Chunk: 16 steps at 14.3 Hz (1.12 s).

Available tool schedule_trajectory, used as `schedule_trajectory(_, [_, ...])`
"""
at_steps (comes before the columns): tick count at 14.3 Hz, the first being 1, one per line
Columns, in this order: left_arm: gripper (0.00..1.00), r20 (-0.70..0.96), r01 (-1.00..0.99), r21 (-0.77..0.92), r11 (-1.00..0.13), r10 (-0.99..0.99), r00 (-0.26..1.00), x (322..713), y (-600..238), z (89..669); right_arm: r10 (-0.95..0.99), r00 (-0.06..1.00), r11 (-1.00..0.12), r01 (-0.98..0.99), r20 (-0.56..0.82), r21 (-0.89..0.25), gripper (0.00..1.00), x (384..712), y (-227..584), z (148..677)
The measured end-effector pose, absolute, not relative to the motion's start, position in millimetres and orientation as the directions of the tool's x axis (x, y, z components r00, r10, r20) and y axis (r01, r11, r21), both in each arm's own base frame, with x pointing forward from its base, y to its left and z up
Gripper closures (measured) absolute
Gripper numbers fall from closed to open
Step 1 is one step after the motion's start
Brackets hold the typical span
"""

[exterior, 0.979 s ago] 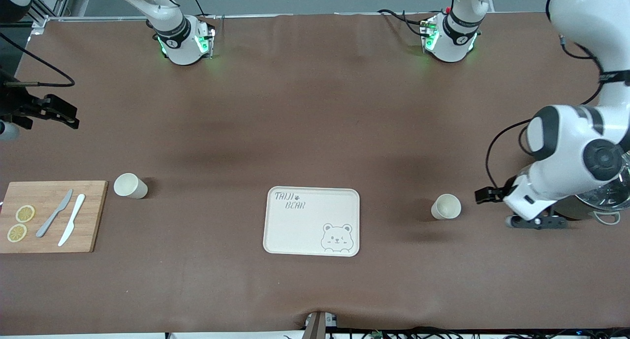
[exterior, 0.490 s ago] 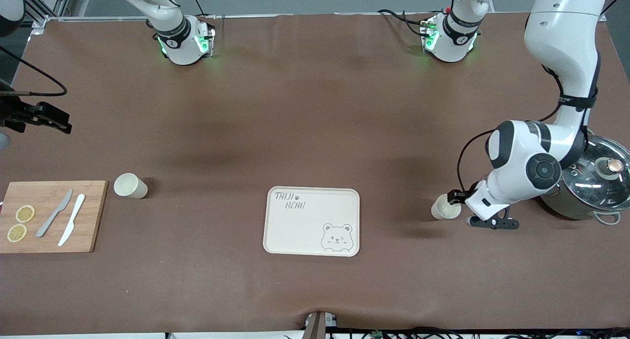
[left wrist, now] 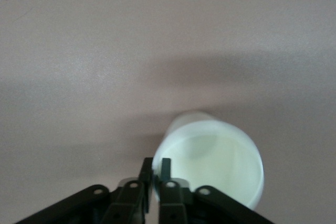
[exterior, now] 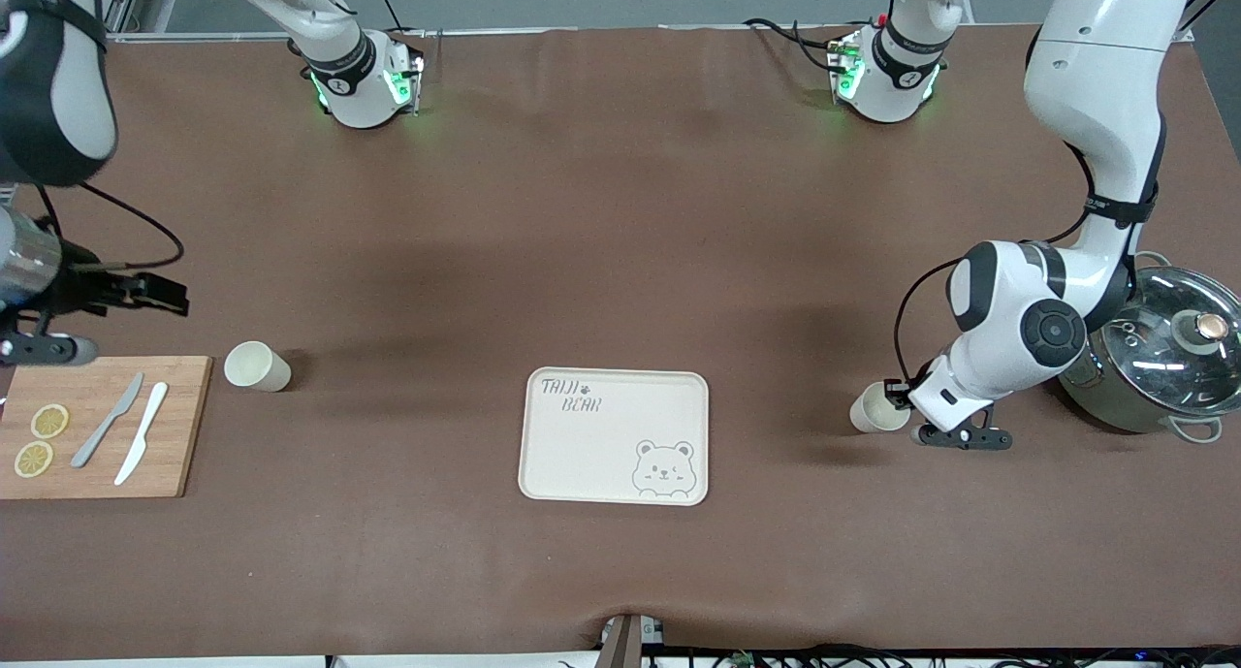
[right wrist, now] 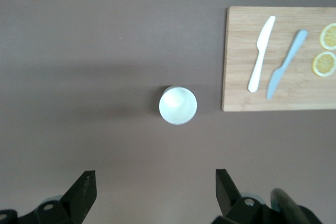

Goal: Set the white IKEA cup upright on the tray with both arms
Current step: 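Carry the cup to the tray while the right gripper grasps the other cup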

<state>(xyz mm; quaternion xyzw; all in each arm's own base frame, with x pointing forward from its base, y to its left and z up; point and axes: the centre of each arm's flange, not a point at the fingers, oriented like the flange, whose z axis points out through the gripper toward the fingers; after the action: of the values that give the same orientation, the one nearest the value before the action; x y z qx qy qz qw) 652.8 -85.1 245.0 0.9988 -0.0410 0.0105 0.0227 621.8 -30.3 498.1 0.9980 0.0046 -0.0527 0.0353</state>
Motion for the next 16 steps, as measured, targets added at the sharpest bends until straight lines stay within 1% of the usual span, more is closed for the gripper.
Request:
schedule_trajectory(3, [0.97, 0.054, -0.084, 0.046, -0.995, -0.081, 0.995, 661.1, -86.8, 256.6, -0.001, 0.996, -0.998, 0.005, -0.09, 0.066, 0.0, 631.5, -40.9, 435.0])
schedule_trajectory(7, [0.97, 0.123, -0.093, 0.057, -0.994, -0.085, 0.989, 678.3, -106.2, 288.7, -0.027, 0.997, -0.998, -0.023, -0.074, 0.058, 0.0, 623.7, -70.7, 360.1])
schedule_trajectory(10, [0.97, 0.131, -0.026, 0.091, -0.995, -0.014, 0.991, 677.3, -157.2, 304.5, -0.04, 0.995, -0.998, -0.035, -0.087, 0.052, 0.0, 616.0, -92.5, 329.4])
schedule_trajectory(12, [0.97, 0.116, -0.01, 0.102, -0.995, 0.002, 0.993, 673.4, -201.3, 312.5, -0.044, 0.996, -0.998, -0.04, -0.074, 0.051, 0.0, 618.4, -98.5, 313.6])
schedule_trajectory(16, [0.97, 0.081, 0.069, 0.123, -0.99, 0.08, 0.994, 658.7, -284.1, 304.4, -0.068, 0.995, -0.997, -0.064, -0.073, 0.045, 0.0, 615.4, -115.6, 276.1])
